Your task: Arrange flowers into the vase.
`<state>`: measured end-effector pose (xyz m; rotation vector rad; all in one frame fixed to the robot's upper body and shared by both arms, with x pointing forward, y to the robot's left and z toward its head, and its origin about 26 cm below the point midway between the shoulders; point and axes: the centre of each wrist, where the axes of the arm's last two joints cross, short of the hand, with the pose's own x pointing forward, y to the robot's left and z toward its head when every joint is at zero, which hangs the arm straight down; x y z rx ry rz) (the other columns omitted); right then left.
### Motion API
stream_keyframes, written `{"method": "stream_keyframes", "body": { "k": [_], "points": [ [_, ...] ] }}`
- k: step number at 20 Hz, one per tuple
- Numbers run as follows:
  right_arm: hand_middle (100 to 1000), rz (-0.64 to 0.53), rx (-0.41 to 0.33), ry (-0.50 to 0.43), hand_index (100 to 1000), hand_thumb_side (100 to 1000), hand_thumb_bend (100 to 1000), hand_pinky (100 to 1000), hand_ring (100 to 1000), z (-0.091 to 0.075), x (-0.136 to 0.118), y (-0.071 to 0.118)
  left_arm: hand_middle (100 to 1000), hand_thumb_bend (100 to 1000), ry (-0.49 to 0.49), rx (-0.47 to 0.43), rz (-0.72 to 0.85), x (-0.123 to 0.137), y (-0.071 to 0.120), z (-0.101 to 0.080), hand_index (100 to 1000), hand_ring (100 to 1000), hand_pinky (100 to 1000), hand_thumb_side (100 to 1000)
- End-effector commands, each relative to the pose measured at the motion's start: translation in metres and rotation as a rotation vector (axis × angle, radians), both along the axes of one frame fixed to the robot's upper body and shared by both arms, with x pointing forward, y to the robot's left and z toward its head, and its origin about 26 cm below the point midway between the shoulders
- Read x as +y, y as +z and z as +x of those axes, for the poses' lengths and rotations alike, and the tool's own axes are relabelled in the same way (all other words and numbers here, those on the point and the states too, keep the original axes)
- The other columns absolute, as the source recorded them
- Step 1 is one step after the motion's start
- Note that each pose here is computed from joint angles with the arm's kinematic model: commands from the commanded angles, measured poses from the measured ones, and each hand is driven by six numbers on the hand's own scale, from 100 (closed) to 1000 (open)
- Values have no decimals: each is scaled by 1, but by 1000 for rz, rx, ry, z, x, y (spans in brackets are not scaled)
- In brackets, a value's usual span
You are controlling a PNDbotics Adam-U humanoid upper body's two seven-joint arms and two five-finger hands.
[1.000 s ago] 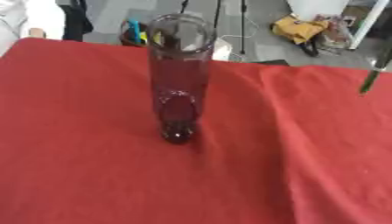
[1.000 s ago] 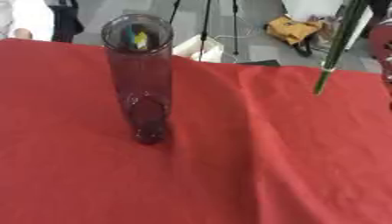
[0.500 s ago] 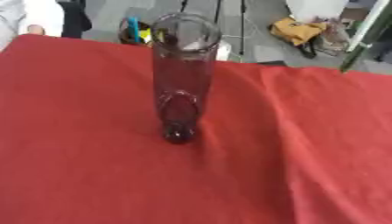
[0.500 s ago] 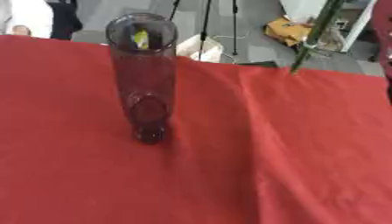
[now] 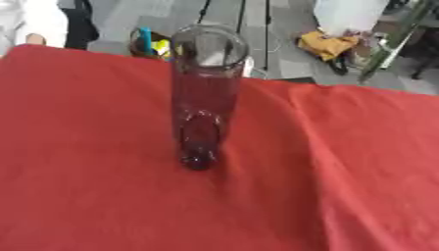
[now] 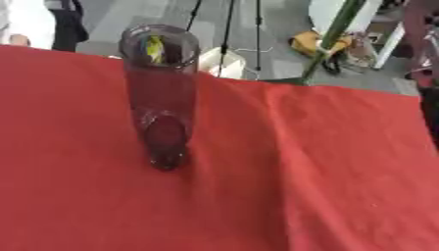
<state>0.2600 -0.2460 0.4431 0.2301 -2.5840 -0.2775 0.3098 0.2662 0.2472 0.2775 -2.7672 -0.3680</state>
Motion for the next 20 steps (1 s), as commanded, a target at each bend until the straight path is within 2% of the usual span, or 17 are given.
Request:
{"method": "stream_keyframes", "body": {
  "k": [1, 15, 20],
  "points": [
    [100, 13, -39, 15, 100, 581, 100, 100, 100, -8, -1, 10, 893, 100, -16, -26, 15, -2, 8, -3, 896, 922, 830, 1000],
    [100, 60, -90, 145, 100, 555, 100, 100, 100, -11, 3, 19, 891, 100, -38, -13, 2, -6, 6, -3, 896, 923, 830, 1000],
    [100, 65, -138, 119, 100, 548, 100, 100, 100, -8, 2, 24, 891, 100, -66, -8, -11, -12, 6, -2, 896, 923, 830, 1000]
  ]
}}
